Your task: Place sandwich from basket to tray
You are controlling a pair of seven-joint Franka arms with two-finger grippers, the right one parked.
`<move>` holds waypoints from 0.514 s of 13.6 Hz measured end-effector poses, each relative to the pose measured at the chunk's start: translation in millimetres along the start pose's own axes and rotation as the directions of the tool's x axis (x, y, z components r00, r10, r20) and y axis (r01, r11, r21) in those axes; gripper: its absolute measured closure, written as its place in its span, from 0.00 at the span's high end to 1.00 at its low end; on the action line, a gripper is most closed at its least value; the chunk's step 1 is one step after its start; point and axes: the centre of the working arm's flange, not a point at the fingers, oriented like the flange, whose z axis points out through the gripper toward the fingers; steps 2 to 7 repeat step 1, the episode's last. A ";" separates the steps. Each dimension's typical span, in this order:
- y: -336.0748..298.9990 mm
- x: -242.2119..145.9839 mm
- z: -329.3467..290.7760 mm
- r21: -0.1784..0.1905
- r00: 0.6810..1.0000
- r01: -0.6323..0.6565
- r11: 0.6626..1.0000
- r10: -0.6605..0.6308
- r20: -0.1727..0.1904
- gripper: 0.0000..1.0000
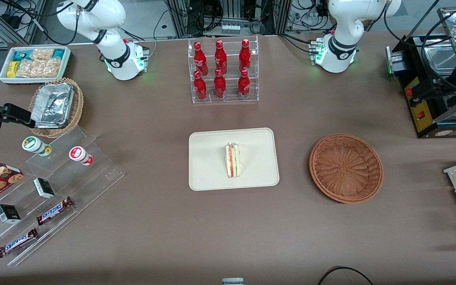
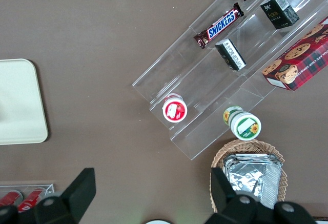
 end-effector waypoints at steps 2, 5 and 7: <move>2.8 0.5 -0.2 0.001 1.000 -0.005 1.000 0.005 -0.001 1.00; 2.8 0.5 -0.2 0.001 1.000 -0.005 1.000 0.005 -0.001 1.00; 2.8 0.5 -0.2 0.001 1.000 -0.005 1.000 0.005 -0.001 1.00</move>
